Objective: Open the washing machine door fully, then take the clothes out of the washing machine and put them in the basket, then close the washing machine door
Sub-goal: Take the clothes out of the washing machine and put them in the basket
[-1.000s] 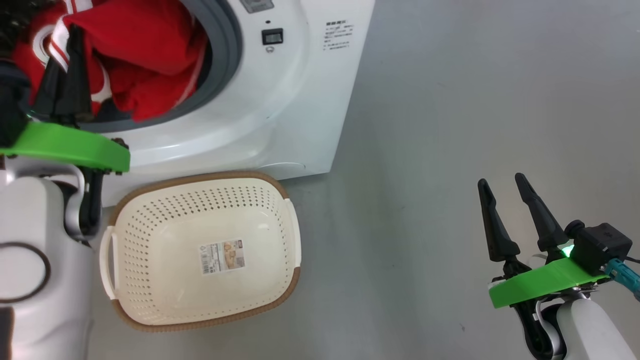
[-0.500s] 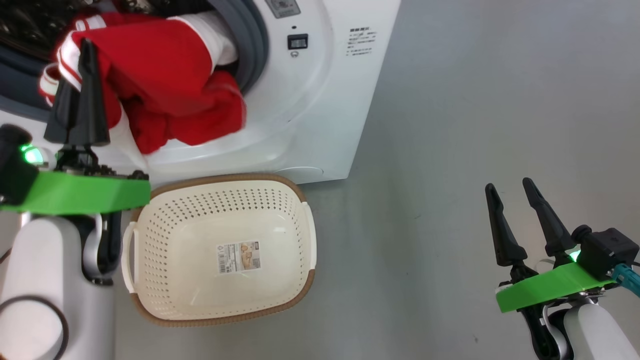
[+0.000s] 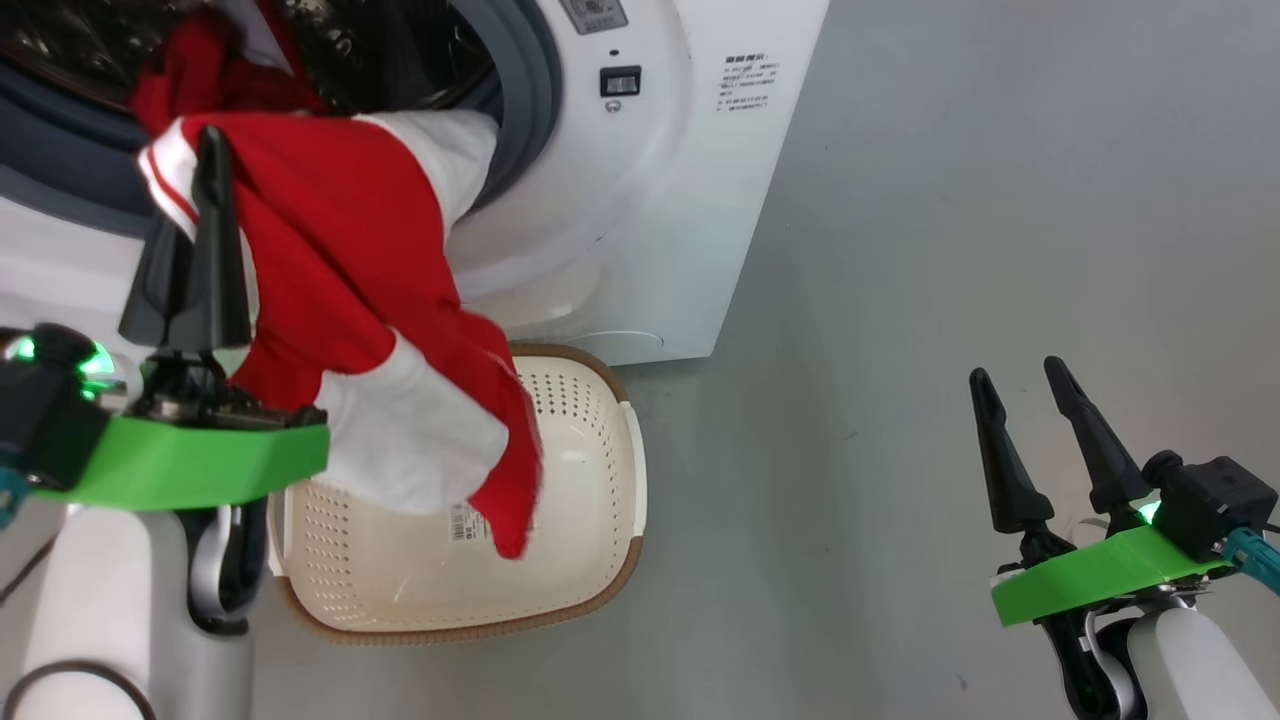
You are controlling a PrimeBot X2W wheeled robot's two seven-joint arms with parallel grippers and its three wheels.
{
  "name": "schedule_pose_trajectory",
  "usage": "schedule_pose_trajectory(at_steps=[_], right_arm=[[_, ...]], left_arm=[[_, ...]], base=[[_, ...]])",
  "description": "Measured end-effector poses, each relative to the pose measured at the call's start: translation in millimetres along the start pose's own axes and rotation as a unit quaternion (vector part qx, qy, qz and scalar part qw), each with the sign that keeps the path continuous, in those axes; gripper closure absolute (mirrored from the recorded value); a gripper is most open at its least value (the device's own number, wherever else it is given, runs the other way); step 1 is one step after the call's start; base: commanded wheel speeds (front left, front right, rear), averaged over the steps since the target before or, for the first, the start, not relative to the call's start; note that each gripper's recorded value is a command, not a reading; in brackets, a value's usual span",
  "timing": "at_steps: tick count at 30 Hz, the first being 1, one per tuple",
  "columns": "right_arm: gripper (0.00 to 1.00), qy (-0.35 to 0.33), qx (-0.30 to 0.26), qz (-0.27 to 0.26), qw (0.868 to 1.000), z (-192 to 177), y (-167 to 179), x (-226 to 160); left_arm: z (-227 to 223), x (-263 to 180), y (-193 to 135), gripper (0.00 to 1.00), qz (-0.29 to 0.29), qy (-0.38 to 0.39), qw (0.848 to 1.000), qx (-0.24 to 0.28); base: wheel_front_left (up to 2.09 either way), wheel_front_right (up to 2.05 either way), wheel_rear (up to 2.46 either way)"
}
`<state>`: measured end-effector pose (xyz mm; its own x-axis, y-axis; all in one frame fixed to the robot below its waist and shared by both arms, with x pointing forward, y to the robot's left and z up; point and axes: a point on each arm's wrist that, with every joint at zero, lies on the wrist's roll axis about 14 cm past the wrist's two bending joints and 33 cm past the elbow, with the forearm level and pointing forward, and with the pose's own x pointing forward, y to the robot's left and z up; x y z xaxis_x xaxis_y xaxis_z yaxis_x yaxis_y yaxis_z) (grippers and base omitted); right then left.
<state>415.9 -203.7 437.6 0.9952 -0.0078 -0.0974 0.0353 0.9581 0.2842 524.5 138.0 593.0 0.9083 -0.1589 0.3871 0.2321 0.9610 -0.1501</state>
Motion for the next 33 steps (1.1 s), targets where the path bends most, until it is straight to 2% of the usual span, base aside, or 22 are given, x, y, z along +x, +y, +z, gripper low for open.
schedule_pose_trajectory(at_steps=[8, 15, 22, 33], right_arm=[[0.00, 0.011, 0.000, -0.003, 1.000, -8.6, -2.1, 1.7], [0.00, 0.024, -0.001, -0.008, 1.000, -18.9, -6.4, 7.0], [0.00, 0.034, 0.000, -0.009, 0.999, -30.3, -7.4, 20.7], [0.00, 0.051, -0.001, -0.018, 0.999, -50.6, -14.4, 39.0]], left_arm=[[-57.2, -27.3, 1.3, 1.00, 0.015, 0.083, 0.996, -0.019], [-131.5, -66.8, -1.6, 1.00, 0.025, 0.195, 0.980, -0.039], [-202.5, -104.7, 2.1, 1.00, 0.032, 0.305, 0.951, -0.042], [-285.2, -135.3, 0.0, 1.00, 0.017, 0.419, 0.907, -0.037]], base=[[0.00, 0.00, 0.00], [0.00, 0.00, 0.00], [0.00, 0.00, 0.00], [0.00, 0.00, 0.00]])
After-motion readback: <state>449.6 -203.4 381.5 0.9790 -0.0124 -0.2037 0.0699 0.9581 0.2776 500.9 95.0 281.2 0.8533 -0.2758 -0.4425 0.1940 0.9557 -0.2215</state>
